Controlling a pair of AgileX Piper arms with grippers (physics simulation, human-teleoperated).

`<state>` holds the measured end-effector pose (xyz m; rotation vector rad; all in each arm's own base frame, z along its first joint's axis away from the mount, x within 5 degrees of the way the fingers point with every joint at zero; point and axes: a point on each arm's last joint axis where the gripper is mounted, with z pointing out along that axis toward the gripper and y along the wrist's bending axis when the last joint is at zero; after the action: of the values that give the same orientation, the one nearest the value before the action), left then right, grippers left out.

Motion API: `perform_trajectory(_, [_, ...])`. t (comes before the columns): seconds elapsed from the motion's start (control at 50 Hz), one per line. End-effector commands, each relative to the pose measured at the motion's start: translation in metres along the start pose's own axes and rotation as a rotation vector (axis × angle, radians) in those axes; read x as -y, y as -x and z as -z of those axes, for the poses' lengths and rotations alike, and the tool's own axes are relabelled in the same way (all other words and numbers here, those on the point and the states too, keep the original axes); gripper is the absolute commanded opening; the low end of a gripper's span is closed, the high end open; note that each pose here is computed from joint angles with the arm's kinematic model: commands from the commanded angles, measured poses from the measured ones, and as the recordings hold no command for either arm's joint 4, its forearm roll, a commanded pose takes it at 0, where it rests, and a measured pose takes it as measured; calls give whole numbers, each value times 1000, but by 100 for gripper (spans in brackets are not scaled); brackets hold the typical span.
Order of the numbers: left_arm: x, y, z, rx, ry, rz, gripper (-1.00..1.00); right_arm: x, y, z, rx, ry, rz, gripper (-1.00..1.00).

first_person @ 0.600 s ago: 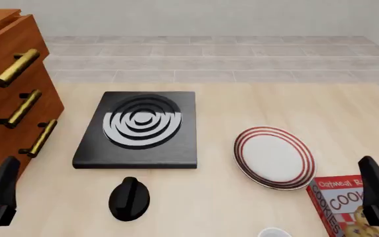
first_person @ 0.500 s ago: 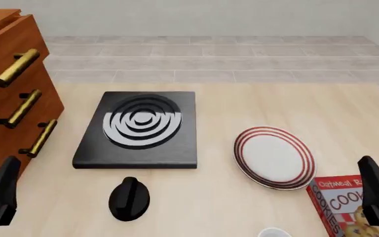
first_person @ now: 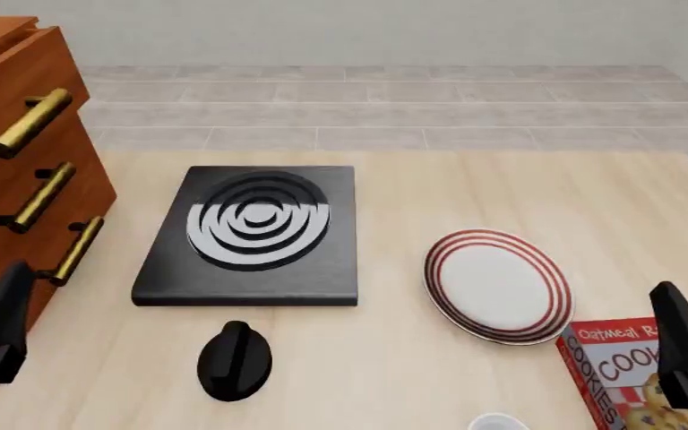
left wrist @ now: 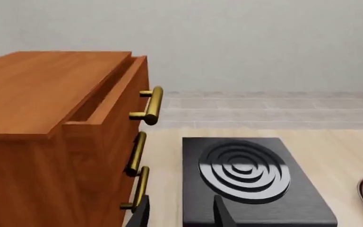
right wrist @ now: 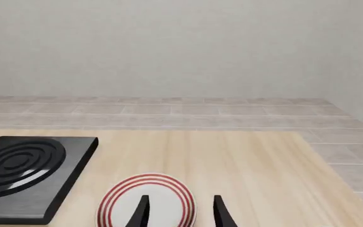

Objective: Pick the akita bowl in the top layer of the wooden cabinet and place it on the plate.

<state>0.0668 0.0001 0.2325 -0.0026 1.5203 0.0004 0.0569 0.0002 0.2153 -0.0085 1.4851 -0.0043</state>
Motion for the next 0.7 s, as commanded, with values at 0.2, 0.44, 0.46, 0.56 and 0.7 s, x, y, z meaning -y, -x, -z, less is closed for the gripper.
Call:
perform_trajectory(0.2, [1, 40, -6, -41, -12, -42, 100, 0, 0, 0, -1, -2, 3, 100])
perform_trajectory(0.44, [3, 80, 3, -27, -53, -26, 100, 0, 0, 1, 3, -3, 4, 100])
perform_trajectory(0.46, [4, 87, 4, -21, -60, -24, 100, 0, 0, 1, 4, -3, 5, 100])
perform_trajectory(0.56, [4, 102, 7, -15, -73, -38, 100, 0, 1, 1, 5, -3, 3, 100])
perform_trajectory(0.7, [5, 120, 11, -8, -94, -56, 100, 0, 1, 1, 9, -4, 2, 100])
